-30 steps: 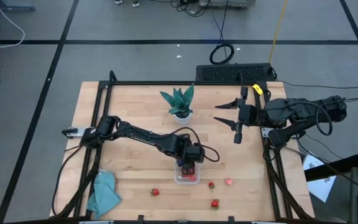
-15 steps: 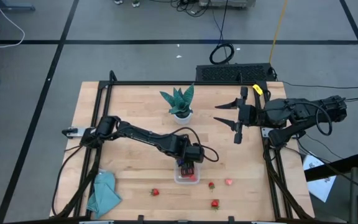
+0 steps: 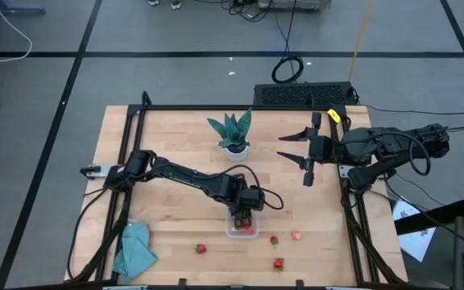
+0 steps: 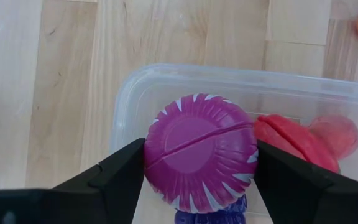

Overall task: Pick and placing Produce into tupperware
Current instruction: Put the purple onion into the transparent bin, then put the top left red strawberry into the transparent bin

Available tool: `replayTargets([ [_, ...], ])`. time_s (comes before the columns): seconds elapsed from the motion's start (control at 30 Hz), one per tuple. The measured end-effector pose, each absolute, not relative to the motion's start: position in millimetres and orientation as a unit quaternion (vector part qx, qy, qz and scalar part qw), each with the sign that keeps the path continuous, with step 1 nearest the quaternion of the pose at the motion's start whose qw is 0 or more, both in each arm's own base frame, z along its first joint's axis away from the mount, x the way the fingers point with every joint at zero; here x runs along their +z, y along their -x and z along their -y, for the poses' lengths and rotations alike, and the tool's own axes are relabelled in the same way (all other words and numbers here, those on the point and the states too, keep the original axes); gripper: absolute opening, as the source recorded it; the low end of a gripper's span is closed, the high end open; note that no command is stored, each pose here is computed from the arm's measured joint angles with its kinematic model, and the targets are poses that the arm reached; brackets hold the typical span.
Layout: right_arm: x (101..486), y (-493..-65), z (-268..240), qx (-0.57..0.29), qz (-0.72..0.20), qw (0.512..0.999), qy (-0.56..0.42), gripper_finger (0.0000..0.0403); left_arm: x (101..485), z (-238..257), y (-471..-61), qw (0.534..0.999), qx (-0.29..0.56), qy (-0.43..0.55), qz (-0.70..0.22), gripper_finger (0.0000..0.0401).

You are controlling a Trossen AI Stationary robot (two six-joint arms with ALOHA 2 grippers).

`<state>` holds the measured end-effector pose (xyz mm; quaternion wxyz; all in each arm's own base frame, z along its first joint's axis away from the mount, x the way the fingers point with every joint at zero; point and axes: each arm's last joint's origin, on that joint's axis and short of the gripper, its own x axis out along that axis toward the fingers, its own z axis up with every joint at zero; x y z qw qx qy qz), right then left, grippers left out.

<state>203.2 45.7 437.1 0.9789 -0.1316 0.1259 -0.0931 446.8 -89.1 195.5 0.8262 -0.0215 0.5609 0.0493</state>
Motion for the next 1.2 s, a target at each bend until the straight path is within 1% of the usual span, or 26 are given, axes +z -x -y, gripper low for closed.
replayTargets([
  [0.33, 437, -203, -46, -0.093, -0.126, 0.979, 0.132, 0.0160, 196, 89, -447, 0.828, 0.049, 0.022, -0.558, 0.0312],
  [0.47, 437, -203, -46, -0.093, -0.126, 0.979, 0.132, 0.0160, 196, 89, -447, 0.828, 0.049, 0.022, -0.559, 0.0316],
  [0.6, 437, -203, -46, -0.093, -0.126, 0.979, 0.130, 0.0160, 204, 88, -443, 0.823, 0.044, 0.011, -0.566, 0.0317],
  [0.73, 437, -203, -46, -0.093, -0.126, 0.980, 0.127, 0.0160, 219, 85, -430, 0.798, 0.057, 0.008, -0.599, 0.0317],
  [0.8, 437, -203, -46, -0.093, -0.127, 0.979, 0.127, 0.0160, 225, 86, -417, 0.773, 0.072, 0.014, -0.630, 0.0317],
  [0.97, 436, -203, -46, -0.093, -0.131, 0.979, 0.127, 0.0160, 232, 113, -389, 0.721, 0.102, 0.017, -0.685, 0.0317],
  [1.1, 435, -203, -46, -0.093, -0.134, 0.979, 0.126, 0.0160, 232, 146, -375, 0.716, 0.103, 0.015, -0.690, 0.0317],
  [1.2, 436, -203, -46, -0.093, -0.133, 0.979, 0.126, 0.0160, 232, 166, -368, 0.716, 0.098, 0.043, -0.690, 0.0317],
])
